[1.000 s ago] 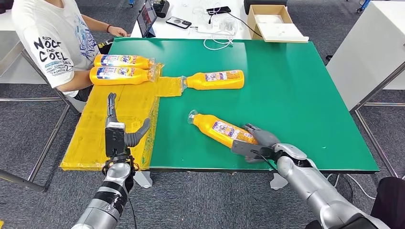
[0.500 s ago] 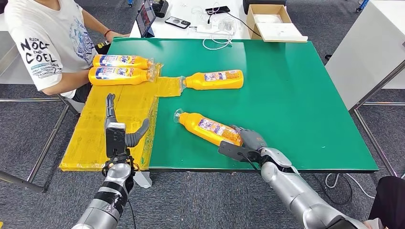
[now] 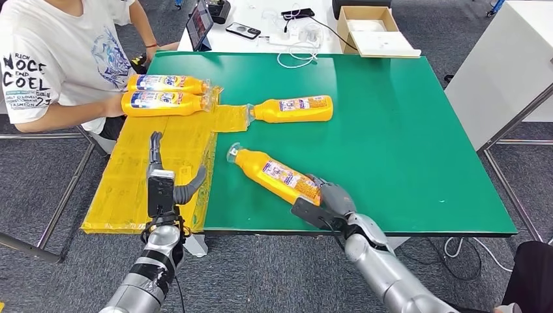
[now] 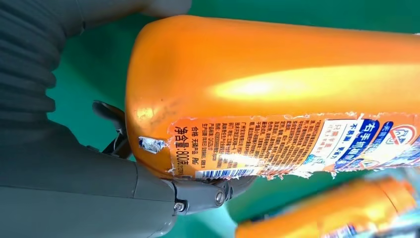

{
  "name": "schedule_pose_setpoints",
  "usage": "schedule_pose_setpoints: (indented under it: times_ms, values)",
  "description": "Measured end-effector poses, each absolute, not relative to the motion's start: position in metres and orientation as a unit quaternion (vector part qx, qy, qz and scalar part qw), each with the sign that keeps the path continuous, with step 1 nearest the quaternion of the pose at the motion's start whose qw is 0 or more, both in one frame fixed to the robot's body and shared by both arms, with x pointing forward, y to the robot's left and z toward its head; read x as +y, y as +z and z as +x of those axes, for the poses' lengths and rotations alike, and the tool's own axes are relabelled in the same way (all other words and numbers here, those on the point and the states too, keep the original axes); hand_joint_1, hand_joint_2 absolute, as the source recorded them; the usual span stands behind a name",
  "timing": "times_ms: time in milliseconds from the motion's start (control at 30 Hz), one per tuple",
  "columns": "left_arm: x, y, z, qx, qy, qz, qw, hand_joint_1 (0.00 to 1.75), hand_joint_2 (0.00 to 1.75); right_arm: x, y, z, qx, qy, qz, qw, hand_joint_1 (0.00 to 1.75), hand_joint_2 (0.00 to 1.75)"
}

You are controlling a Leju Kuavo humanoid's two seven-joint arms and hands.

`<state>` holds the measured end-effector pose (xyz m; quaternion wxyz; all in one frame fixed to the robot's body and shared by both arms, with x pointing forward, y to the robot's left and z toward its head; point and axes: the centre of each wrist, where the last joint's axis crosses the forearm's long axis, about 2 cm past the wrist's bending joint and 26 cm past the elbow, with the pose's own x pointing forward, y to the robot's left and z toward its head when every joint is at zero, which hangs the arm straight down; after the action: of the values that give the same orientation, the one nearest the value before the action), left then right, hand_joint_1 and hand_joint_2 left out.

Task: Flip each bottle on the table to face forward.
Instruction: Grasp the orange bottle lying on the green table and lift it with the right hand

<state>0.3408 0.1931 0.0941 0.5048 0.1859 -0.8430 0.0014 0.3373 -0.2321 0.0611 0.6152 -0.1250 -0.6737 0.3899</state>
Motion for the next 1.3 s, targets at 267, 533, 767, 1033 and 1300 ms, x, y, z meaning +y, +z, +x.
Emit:
schedule_pose_setpoints:
  times_ms: [267, 533, 767, 1033, 1300]
  values:
    - [0.193, 0.092, 0.34, -0.842, 0.001, 0.186, 0.507, 0.0, 1.75, -0.226, 0.063, 0.331, -0.69, 0.363, -0.124, 0.614, 1.75, 1.75]
    - [0.195, 0.086, 0.335, -0.836, 0.008, 0.166, 0.523, 0.0, 1.75, -0.218, 0.078, 0.321, -0.768, 0.278, -0.193, 0.543, 1.75, 1.75]
    - [0.192, 0.075, 0.329, -0.81, 0.077, 0.061, 0.579, 0.0, 1.75, -0.218, 0.119, 0.304, -0.851, 0.102, -0.282, 0.43, 1.75, 1.75]
    - [0.166, 0.087, 0.324, -0.774, 0.111, -0.158, 0.603, 0.0, 1.75, -0.216, 0.12, 0.287, -0.876, 0.084, -0.288, 0.378, 1.75, 1.75]
    - [0.147, 0.109, 0.312, -0.758, 0.12, -0.309, 0.563, 0.0, 1.75, -0.203, 0.11, 0.279, -0.88, 0.097, -0.256, 0.389, 1.75, 1.75]
